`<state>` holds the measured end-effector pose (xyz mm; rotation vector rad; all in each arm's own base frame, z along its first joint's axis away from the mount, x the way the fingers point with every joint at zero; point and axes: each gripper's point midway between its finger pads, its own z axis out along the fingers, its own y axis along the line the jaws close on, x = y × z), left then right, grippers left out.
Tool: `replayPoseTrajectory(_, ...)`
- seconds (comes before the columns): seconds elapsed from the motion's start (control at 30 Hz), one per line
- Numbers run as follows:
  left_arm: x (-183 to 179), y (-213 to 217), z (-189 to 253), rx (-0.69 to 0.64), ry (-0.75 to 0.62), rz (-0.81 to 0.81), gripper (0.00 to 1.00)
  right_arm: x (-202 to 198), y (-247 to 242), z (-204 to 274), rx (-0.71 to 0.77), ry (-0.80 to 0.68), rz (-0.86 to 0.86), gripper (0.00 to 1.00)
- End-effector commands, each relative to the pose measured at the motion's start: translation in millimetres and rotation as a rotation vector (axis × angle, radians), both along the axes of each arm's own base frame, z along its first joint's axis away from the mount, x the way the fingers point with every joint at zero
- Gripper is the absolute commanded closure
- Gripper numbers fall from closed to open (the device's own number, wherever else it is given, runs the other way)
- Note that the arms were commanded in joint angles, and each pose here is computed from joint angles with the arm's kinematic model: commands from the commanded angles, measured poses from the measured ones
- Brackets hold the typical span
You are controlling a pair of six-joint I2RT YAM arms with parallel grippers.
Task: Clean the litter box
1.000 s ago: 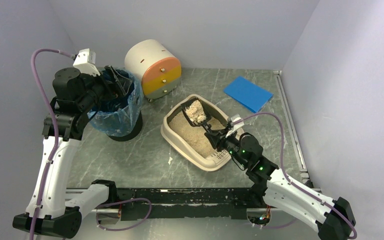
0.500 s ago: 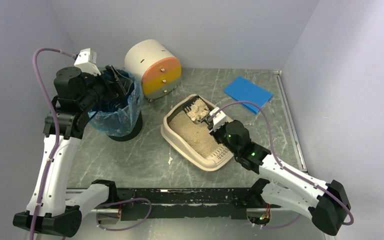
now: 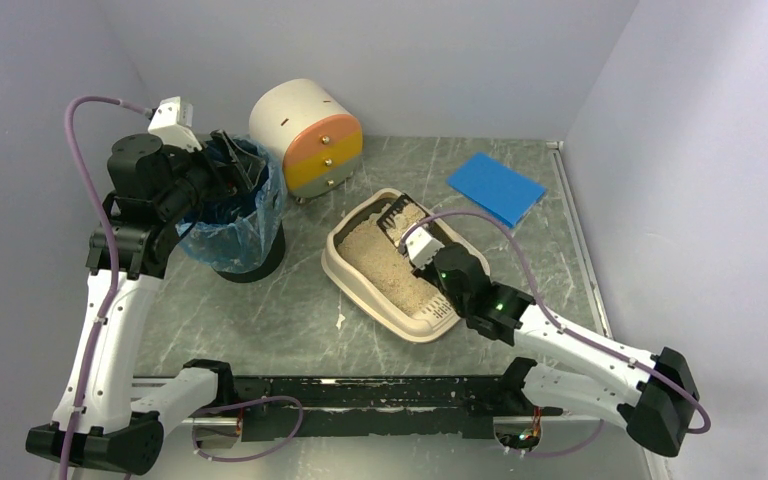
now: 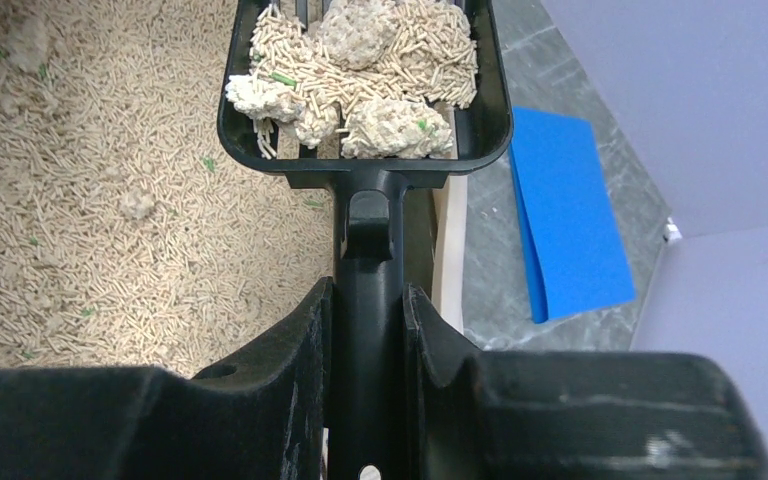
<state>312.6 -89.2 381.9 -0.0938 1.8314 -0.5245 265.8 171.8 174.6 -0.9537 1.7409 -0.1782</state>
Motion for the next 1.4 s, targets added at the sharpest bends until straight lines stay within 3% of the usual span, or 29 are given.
replayPoseTrajectory(0.0, -7.5, -5.2, 11.7, -0.007, -0.039, -0.03, 0.13, 0.5, -3.2, 17.6, -0.072, -0.075, -0.021, 1.0)
replayPoseTrajectory(0.13, -9.4, -4.8, 12.3, -0.005, -0.043, -0.031, 0.13, -6.4, 1.2, 13.0, -0.131, -0.087, -0.022, 1.0)
replayPoseTrajectory(0.47, -11.6, -4.9, 13.5, -0.005, -0.046, -0.034, 0.13, -12.1, 11.2, 10.6, -0.098, -0.075, 0.01, 1.0)
replayPoseTrajectory(0.7, -11.4, -5.6, 15.4, -0.009, -0.047, -0.036, 0.13, -28.8, 41.6, 0.0, 0.196, 0.074, 0.05, 1.0)
replayPoseTrajectory(1.07, -12.1, -4.5, 23.2, -0.007, -0.05, -0.031, 0.13, -27.7, 43.2, -8.6, 0.622, 0.295, 0.026, 1.0)
replayPoseTrajectory(1.37, -12.6, -4.0, 26.6, -0.01, -0.049, -0.027, 0.13, -32.1, 38.3, -14.7, 0.724, 0.488, -0.077, 1.0)
